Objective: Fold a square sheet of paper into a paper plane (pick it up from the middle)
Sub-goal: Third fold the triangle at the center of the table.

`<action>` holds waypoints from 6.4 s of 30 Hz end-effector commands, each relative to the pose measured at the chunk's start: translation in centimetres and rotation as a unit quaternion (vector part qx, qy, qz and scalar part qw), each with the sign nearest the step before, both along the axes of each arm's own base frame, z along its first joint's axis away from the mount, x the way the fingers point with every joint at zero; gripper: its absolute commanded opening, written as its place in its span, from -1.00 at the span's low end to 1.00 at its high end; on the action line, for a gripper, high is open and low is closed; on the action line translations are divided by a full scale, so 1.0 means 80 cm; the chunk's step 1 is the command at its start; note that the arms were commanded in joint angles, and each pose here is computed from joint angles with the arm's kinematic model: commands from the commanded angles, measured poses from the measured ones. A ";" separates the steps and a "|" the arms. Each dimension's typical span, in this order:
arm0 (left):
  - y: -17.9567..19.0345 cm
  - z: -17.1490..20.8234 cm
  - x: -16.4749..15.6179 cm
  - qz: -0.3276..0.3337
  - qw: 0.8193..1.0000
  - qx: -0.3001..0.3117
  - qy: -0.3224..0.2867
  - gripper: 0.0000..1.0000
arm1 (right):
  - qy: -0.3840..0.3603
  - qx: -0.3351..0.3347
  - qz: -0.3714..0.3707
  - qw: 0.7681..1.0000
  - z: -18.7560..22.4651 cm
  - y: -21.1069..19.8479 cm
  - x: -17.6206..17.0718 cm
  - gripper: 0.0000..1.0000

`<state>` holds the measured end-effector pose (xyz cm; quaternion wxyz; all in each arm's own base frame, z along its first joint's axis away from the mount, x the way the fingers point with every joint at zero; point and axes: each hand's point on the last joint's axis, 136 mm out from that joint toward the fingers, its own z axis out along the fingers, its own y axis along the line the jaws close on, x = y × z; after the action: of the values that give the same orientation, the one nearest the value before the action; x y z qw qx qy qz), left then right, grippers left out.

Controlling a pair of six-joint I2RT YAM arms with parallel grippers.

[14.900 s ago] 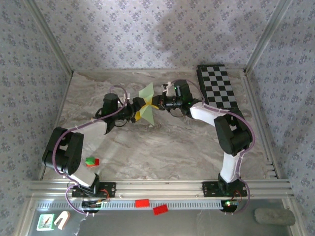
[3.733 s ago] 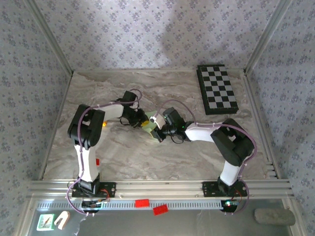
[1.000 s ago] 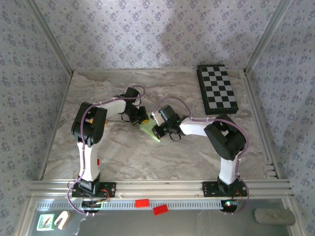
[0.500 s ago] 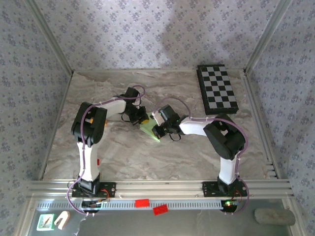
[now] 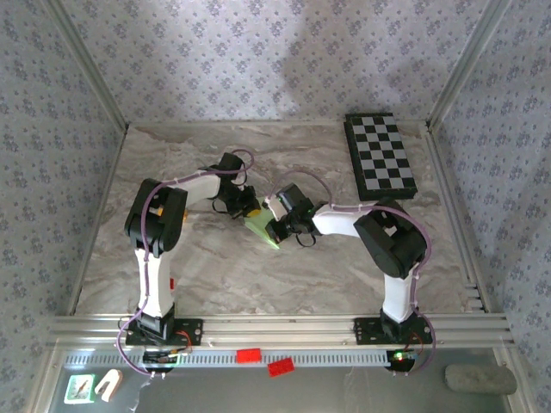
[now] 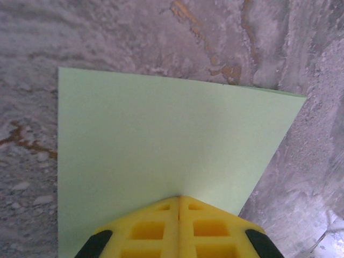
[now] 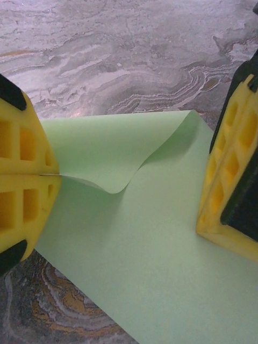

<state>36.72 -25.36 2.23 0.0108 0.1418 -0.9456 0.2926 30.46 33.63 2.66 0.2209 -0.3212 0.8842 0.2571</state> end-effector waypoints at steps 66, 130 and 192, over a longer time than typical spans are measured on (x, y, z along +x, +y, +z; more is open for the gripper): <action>0.015 0.001 -0.085 0.119 0.989 -0.080 0.023 -0.76 | 0.091 -0.016 -0.056 0.994 -0.014 0.005 0.005 -0.96; 0.014 0.029 -0.061 0.097 0.990 -0.097 -0.019 -0.74 | 0.115 -0.022 -0.090 0.989 -0.026 -0.012 0.015 -0.95; 0.011 -0.029 -0.093 0.072 0.996 -0.033 0.040 -0.77 | 0.111 0.039 -0.131 0.984 0.058 -0.017 0.042 -0.52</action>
<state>30.38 -25.50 2.04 0.0104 0.2067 -0.9095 0.3606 33.40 32.52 4.41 0.1524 -0.1758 0.9303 0.2835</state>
